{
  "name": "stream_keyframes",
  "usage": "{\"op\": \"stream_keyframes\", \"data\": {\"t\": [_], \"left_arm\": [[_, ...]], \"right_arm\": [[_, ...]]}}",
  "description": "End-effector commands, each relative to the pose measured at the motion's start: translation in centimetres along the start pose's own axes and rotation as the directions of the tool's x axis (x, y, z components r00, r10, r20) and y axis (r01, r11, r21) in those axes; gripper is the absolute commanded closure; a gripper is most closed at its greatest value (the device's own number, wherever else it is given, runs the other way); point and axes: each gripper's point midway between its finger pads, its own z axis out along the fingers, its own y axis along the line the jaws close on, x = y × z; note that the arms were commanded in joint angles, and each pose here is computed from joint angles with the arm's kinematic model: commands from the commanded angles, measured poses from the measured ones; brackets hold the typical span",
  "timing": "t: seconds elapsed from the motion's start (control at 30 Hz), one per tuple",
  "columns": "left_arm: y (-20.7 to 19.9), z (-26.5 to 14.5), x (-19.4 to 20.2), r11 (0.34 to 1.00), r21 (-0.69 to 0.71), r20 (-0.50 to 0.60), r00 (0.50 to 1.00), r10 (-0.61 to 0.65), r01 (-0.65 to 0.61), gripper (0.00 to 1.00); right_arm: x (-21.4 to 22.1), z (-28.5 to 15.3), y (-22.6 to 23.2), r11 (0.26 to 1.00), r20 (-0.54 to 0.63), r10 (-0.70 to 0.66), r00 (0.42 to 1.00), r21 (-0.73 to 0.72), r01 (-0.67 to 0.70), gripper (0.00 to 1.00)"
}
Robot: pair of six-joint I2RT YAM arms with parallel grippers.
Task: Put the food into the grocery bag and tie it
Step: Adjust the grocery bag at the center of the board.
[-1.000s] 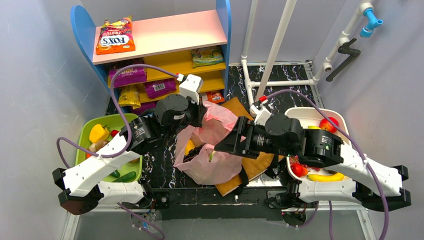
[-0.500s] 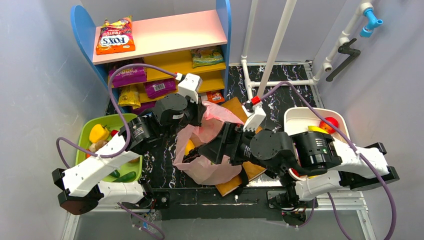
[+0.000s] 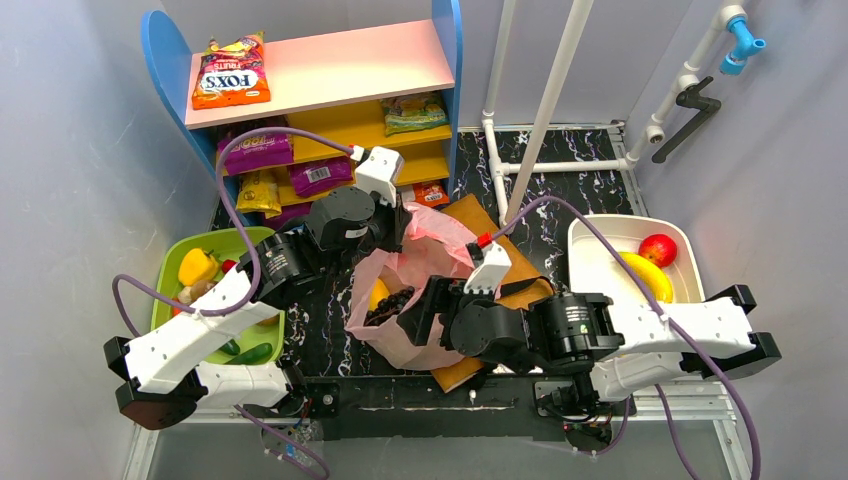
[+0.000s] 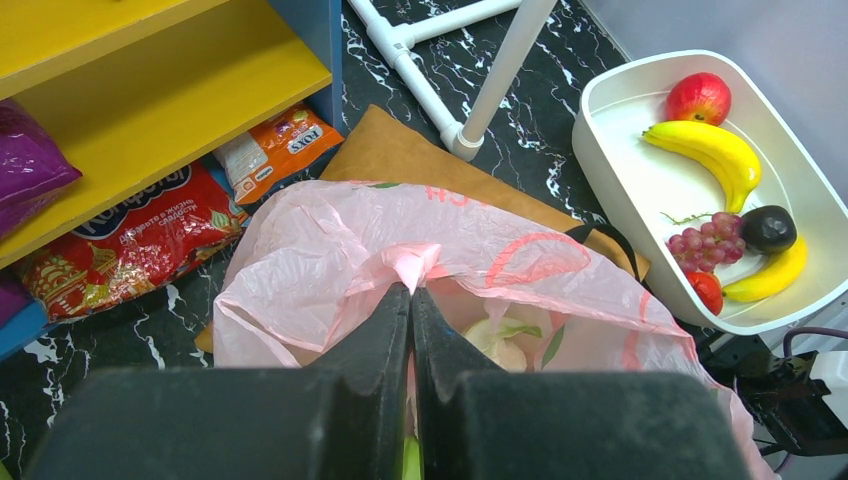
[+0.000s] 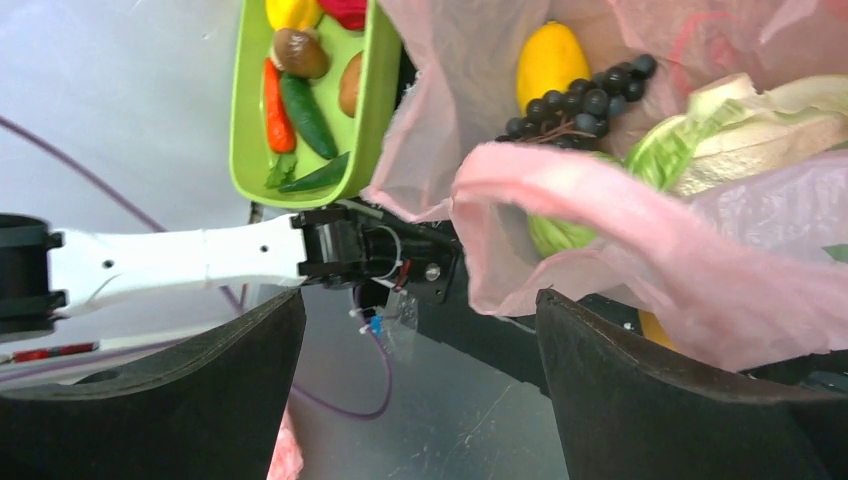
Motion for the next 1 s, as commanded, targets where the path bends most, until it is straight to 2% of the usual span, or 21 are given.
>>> {"op": "stream_keyframes", "data": {"t": [0.0, 0.13, 0.27, 0.63, 0.9, 0.97], "left_arm": [[0.4, -1.3, -1.8, 0.999, 0.002, 0.051, 0.998, -0.033, 0.033, 1.00], [0.4, -1.5, -1.9, 0.999, 0.007, 0.055, 0.998, -0.040, 0.039, 1.00], [0.4, -1.7, -1.8, 0.999, 0.012, 0.056, 0.998, -0.042, 0.041, 1.00], [0.8, -2.2, -1.7, 0.999, 0.012, 0.066, 0.997, -0.039, 0.039, 1.00], [1.1, -2.7, -1.8, 0.999, 0.010, 0.078, 0.996, -0.034, 0.033, 1.00], [1.3, -2.8, -1.8, 0.999, 0.007, 0.079, 0.996, -0.033, 0.033, 1.00]], "right_arm": [[-2.5, 0.4, 0.2, 0.989, 0.153, 0.145, 0.978, -0.049, -0.139, 0.08], [-4.1, 1.3, -1.5, 0.987, 0.283, 0.159, 0.946, -0.019, -0.161, 0.08], [-5.3, 2.8, -2.3, 0.984, 0.334, 0.170, 0.927, 0.001, -0.181, 0.11], [-5.5, 7.4, -3.5, 0.979, 0.296, 0.137, 0.945, 0.104, -0.175, 0.22], [-5.0, 9.2, -4.5, 0.977, 0.280, 0.109, 0.954, 0.146, -0.154, 0.37], [-5.2, 9.5, -4.8, 0.978, 0.280, 0.105, 0.954, 0.147, -0.151, 0.47]]}}
